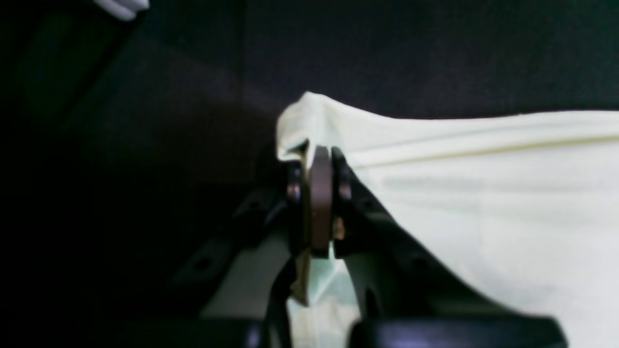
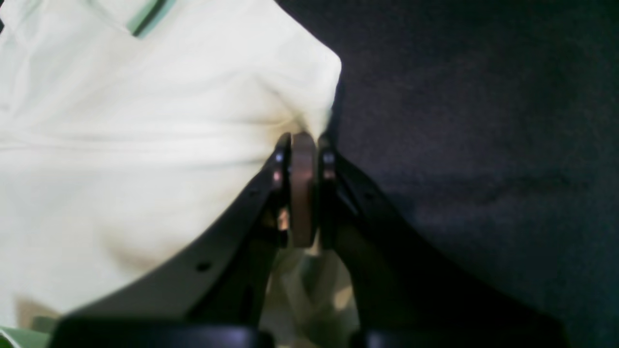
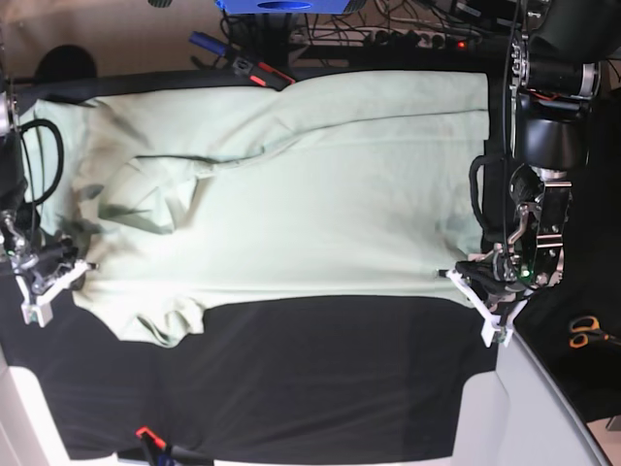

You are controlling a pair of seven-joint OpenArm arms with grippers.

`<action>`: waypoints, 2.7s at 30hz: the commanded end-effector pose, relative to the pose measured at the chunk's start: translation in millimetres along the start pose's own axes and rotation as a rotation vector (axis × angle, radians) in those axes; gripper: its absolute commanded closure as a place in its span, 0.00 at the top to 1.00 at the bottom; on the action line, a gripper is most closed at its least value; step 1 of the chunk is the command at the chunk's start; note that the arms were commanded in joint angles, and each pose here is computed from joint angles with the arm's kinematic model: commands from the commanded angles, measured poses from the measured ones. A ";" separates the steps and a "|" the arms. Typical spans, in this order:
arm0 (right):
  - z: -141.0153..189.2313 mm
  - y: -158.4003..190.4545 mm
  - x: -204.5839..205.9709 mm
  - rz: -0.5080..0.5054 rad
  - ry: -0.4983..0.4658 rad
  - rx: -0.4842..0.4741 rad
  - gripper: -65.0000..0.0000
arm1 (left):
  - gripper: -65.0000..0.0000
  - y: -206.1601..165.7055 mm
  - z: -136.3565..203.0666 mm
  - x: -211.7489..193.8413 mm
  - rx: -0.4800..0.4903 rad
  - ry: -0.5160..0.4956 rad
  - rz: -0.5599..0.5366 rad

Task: Fold the T-shirt properly
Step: 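Pinch the shirt side edges near the hem with both grippers, then lift the gripped side edges and fold them toward the collar, then adjust the right gripper's hold on the folded fabric near the sleeve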

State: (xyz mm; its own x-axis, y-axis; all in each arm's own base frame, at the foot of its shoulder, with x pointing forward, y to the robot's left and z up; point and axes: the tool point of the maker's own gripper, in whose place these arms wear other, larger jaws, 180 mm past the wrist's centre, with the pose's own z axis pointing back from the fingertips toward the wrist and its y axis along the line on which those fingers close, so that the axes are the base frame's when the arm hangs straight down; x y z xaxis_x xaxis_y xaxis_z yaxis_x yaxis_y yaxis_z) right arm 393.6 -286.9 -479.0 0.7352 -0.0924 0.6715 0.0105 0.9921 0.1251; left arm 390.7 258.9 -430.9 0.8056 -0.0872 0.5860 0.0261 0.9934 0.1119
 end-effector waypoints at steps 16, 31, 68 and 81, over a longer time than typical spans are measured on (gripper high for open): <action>28.5 -16.0 20.5 -0.001 -0.047 -0.008 0.00 | 0.00 -13.2 39.2 1.9 -0.003 -0.026 -0.084; 42.1 -12.6 -17.4 -0.009 -0.025 0.004 0.00 | 0.00 -25.2 55.9 -51.7 -0.024 0.080 -0.134; 73.9 16.0 -52.9 -0.030 0.042 0.031 0.00 | 0.00 -7.3 81.0 -108.0 0.007 0.194 -0.245; 95.0 1.5 -18.6 -0.165 -0.053 -0.045 0.37 | 0.00 -11.0 84.3 -112.5 -0.002 0.196 -0.250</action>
State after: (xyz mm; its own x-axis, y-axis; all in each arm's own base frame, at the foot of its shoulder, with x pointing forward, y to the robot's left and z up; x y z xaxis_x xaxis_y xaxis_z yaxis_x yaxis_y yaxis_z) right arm 300.5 -283.8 -440.6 0.7259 -0.2684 0.6332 0.1728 0.9624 0.2098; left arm 240.3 243.2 -440.8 0.8859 -0.3020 0.3520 0.2449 0.9491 0.1979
